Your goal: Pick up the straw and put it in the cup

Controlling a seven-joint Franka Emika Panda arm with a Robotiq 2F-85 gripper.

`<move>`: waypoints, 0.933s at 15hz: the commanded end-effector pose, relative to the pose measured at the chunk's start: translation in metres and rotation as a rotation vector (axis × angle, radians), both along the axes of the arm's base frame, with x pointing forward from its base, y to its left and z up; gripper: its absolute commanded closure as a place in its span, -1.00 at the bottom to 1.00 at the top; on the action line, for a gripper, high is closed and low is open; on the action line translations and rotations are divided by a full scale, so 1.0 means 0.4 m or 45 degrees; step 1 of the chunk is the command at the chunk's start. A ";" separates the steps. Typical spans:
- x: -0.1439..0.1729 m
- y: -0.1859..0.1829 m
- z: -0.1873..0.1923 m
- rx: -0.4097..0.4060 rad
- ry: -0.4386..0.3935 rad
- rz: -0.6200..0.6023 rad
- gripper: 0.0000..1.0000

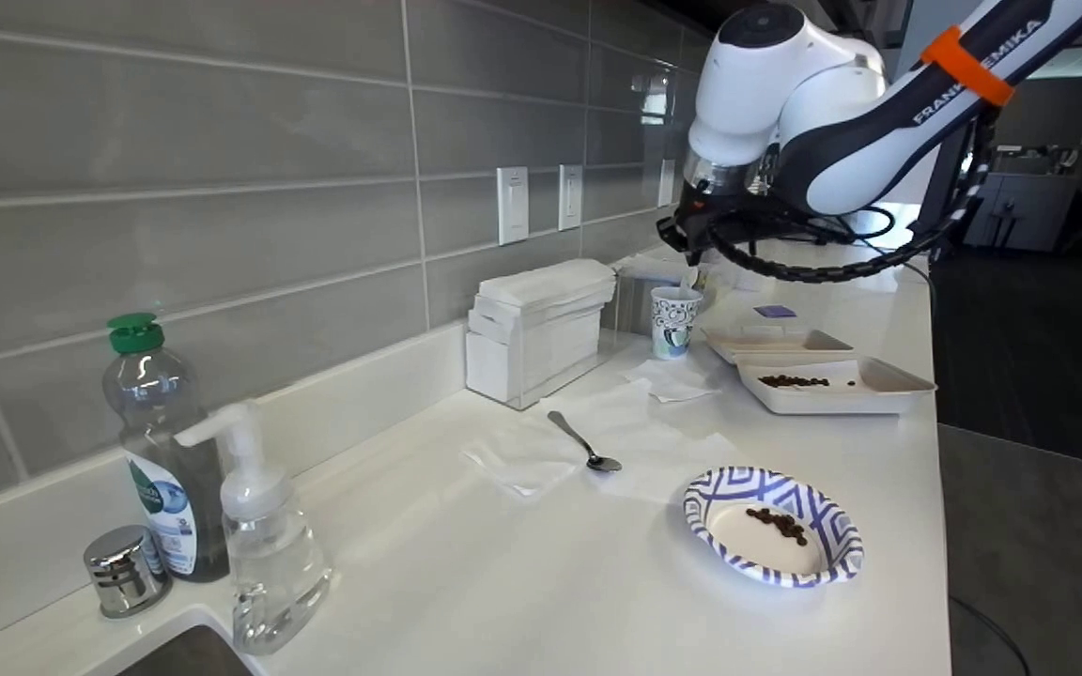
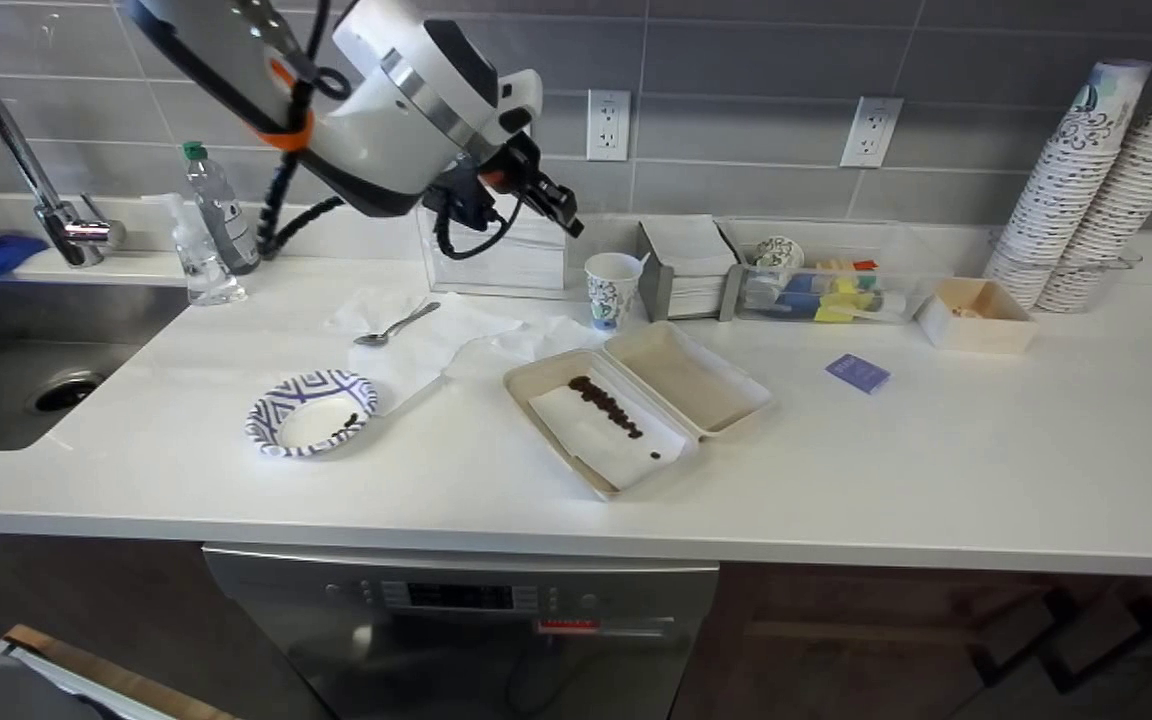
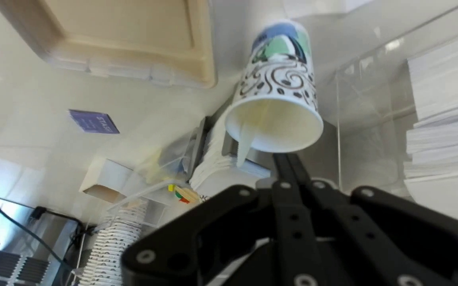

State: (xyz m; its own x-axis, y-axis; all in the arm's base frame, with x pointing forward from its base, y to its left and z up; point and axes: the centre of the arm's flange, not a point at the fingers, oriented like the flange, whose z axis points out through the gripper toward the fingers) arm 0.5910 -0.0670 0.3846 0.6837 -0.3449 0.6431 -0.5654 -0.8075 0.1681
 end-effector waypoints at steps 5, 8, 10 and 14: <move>-0.208 0.073 0.138 0.243 0.425 0.041 -0.12; -0.240 0.081 0.165 0.369 0.573 0.087 -0.56; -0.273 0.087 0.207 0.451 0.689 0.112 -0.86; -0.296 0.091 0.229 0.455 0.752 0.117 -0.96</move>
